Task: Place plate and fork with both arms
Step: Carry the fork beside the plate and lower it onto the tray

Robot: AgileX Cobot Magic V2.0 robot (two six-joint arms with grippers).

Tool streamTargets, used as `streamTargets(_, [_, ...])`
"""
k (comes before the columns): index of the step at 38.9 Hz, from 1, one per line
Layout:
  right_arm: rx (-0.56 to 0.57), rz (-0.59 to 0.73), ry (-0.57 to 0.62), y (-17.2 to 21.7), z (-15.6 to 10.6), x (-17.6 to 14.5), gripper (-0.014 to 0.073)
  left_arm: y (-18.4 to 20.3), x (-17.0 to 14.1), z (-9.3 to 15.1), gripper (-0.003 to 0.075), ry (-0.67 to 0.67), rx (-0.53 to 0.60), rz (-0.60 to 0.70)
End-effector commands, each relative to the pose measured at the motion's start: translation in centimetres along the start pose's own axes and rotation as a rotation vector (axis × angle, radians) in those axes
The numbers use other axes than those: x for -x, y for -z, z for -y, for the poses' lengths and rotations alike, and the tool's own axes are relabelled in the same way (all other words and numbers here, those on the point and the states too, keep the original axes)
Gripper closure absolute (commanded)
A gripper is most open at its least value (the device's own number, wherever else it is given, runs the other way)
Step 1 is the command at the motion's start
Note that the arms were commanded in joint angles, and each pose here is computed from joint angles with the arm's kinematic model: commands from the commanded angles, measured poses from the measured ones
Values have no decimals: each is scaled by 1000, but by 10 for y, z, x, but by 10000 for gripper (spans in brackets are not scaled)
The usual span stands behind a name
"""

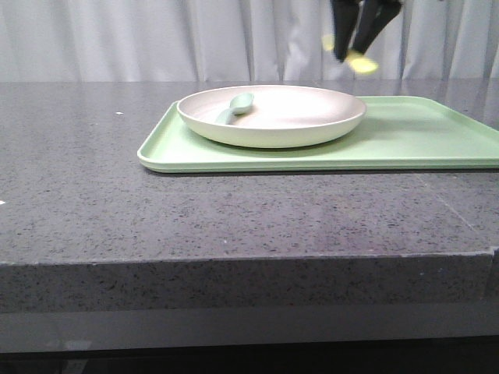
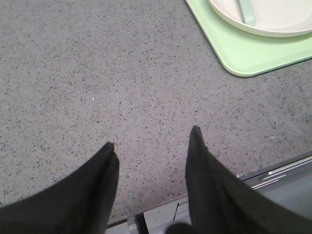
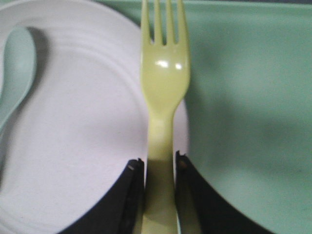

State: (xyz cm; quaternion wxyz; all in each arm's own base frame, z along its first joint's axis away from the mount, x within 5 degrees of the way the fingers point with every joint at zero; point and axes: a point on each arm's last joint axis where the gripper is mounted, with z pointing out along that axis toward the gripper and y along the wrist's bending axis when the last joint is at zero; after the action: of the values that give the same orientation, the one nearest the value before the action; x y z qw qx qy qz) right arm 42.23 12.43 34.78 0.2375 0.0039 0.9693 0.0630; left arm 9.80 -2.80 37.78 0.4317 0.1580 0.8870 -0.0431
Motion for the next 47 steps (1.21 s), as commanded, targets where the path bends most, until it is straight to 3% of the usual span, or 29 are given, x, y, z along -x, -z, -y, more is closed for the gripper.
streamTargets(1, [-31, 37, -5, 50, 22, 1, 435, 5, 12, 0, 407, 9, 0, 88])
streamTargets(9, [-63, 9, -48, 43, 52, 2, 435, 5, 12, 0, 407, 9, 0, 88])
streamTargets(21, [-126, -142, -96, 5, 90, -17, 435, 5, 12, 0, 407, 9, 0, 88])
streamTargets(32, [-96, -157, -93, -18, 92, -26, 435, 5, 12, 0, 407, 9, 0, 88])
streamTargets(47, [-36, -123, -96, -19, 87, -23, 435, 5, 12, 0, 407, 9, 0, 88])
